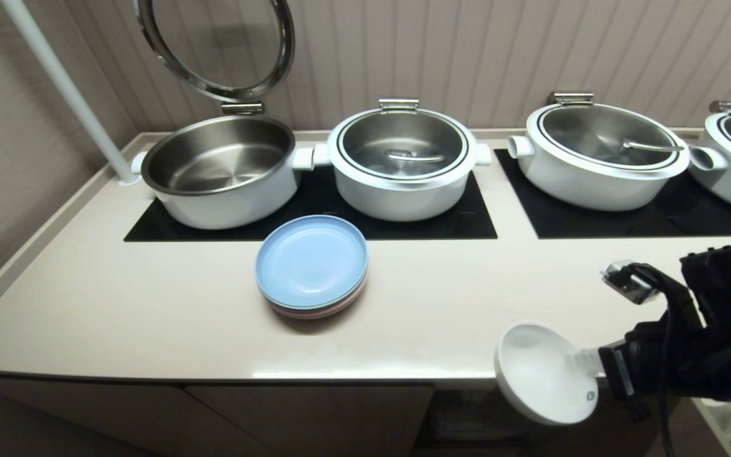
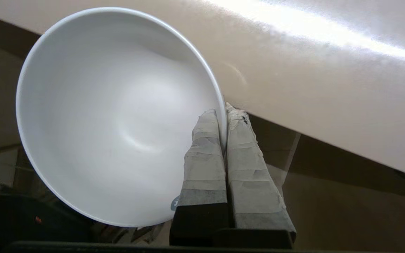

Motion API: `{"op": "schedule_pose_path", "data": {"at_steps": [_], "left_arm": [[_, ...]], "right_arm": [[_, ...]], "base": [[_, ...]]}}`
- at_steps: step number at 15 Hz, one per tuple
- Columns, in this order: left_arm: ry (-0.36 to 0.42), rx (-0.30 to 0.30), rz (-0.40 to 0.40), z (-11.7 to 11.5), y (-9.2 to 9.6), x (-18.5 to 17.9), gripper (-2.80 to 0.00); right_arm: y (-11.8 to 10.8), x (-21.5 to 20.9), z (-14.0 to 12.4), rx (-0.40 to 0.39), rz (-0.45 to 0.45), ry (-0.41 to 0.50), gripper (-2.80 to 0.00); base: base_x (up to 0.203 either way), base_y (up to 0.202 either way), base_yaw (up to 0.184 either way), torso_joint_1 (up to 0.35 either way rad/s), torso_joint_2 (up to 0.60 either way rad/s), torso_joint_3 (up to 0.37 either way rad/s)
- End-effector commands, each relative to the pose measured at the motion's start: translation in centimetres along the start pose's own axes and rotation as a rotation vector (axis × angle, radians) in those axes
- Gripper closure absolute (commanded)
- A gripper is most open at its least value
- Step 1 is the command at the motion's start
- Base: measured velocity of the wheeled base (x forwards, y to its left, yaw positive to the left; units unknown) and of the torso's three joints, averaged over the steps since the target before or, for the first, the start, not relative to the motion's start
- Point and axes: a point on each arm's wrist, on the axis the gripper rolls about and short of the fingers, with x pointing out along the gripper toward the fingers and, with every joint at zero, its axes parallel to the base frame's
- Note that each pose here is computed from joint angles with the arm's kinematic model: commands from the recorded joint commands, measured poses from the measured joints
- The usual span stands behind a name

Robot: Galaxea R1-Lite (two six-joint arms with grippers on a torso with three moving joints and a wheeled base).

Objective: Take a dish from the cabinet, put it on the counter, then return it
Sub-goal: Place it on the table

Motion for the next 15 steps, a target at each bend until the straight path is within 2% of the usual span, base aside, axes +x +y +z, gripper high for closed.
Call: {"op": "schedule_pose_path", "data": {"at_steps": [1,4,12,15], "left_arm": [[0.000,-0.001,-0.002,0.0,0.0,0.0,0.00],[-0.001,-0.001,-0.001,0.0,0.0,0.0,0.00],[-0.001,-0.001,-0.001,0.0,0.0,0.0,0.00],[-0.001,-0.001,0.000,0.0,0.0,0.0,0.00]], "right_arm": [[-0.2,0.8,1.2,0.024,-0.037,0.019,0.00],[-0.3,1.0,2.7,0.088,-0.048,0.017,0.00],[-1.7,3.7,4.2,0.205,-0.257,0.022,0.00],[-2.1,4.1,4.5,0.231,-0.272,0.018,0.00]], "base": [[0.000,0.000,0.000,0.000,0.00,0.000],[0.000,0.000,0.000,0.000,0.00,0.000],[0.000,0.000,0.000,0.000,0.00,0.000],[0.000,0.000,0.000,0.000,0.00,0.000]]}}
